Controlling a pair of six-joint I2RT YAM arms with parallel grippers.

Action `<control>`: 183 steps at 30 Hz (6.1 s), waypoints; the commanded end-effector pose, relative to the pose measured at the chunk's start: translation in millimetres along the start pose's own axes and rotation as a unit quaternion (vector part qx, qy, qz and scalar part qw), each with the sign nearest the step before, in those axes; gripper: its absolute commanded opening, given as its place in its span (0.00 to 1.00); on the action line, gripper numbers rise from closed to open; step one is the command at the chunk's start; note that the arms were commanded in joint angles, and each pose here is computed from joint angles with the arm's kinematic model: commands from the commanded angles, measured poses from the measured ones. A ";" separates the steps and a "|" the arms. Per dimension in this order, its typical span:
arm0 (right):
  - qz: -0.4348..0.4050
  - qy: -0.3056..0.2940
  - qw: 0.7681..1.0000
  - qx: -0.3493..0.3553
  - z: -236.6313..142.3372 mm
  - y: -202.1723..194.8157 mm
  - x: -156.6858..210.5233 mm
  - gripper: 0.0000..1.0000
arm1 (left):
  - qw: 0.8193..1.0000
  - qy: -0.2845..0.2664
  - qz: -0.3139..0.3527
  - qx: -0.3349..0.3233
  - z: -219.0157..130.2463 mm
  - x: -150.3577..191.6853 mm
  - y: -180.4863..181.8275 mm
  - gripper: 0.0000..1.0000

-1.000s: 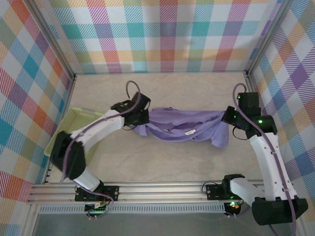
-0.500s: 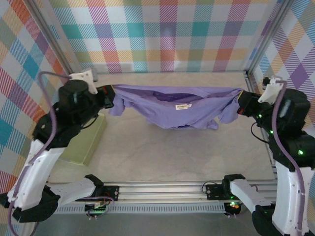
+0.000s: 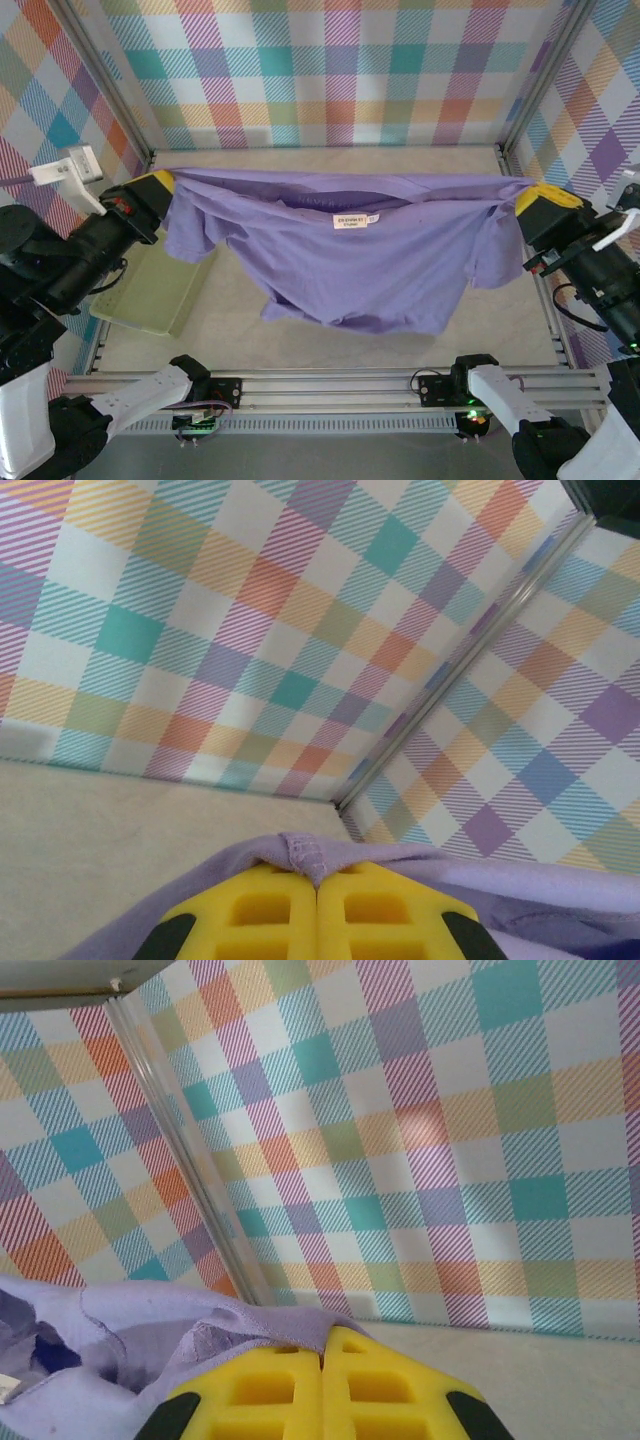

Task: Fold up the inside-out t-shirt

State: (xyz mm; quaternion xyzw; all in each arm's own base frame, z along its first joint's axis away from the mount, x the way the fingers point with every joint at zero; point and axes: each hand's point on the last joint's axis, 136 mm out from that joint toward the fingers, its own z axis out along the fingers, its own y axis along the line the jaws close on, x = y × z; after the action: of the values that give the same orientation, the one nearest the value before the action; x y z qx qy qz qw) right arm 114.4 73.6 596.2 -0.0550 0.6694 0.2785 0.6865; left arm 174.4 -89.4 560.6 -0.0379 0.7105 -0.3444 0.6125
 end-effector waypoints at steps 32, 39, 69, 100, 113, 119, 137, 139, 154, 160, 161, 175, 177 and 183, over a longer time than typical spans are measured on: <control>0.126 0.437 0.855 0.250 297.2 -297.1 389.1 0.65 | 0.837 0.381 0.043 -0.391 323.0 287.1 278.3 0.75; 0.151 0.502 0.824 0.216 262.5 -251.9 454.6 0.58 | 0.829 0.448 0.040 -0.333 309.5 383.8 240.5 0.65; 0.220 0.466 0.822 0.243 402.4 -357.7 475.2 0.51 | 0.869 0.365 -0.068 -0.328 436.6 362.8 340.9 0.85; 0.157 0.518 0.819 0.191 159.2 -176.7 492.7 0.81 | 0.824 0.337 -0.067 -0.450 187.3 314.0 374.3 1.00; 0.138 0.538 0.805 0.209 104.1 -162.0 502.5 0.81 | 0.843 0.348 -0.065 -0.405 206.1 305.3 342.5 1.00; 0.076 0.570 0.800 0.170 80.6 -117.2 510.9 0.77 | 0.859 0.369 -0.017 -0.355 180.1 332.3 276.6 1.00; -0.009 0.654 0.748 0.112 60.1 -64.5 590.7 0.55 | 0.877 0.400 0.025 -0.265 124.1 392.8 227.0 1.00; -0.017 0.654 0.747 0.116 58.1 -65.5 588.6 0.40 | 0.875 0.405 0.030 -0.262 121.6 396.8 225.3 1.00; -0.032 0.564 0.816 0.122 65.7 -71.4 513.2 0.00 | 0.877 0.430 0.159 -0.144 140.7 434.3 153.2 1.00; -0.025 0.506 0.857 0.097 78.2 -61.3 470.6 0.00 | 0.864 0.435 0.244 -0.069 144.1 461.0 101.3 1.00; -0.024 0.500 0.861 0.092 79.1 -59.7 465.7 0.00 | 0.863 0.433 0.249 -0.072 147.1 464.1 100.6 1.00; 0.009 0.457 0.886 0.079 79.1 -59.1 441.7 0.00 | 0.859 0.412 0.281 -0.115 194.5 486.8 103.9 0.85; 0.014 0.454 0.887 0.084 78.4 -62.2 442.9 0.00 | 0.860 0.405 0.284 -0.123 199.1 484.2 104.1 0.72; 0.021 0.445 0.889 0.106 75.7 -75.7 450.3 0.00 | 0.863 0.404 0.283 -0.113 206.4 471.6 89.9 0.12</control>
State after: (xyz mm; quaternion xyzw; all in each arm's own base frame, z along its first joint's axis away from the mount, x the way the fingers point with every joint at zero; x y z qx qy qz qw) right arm 189.8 188.8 156.5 -0.1045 0.9326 0.1682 0.3017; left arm 269.1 -332.0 96.2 0.2371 0.9144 -0.0564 0.3233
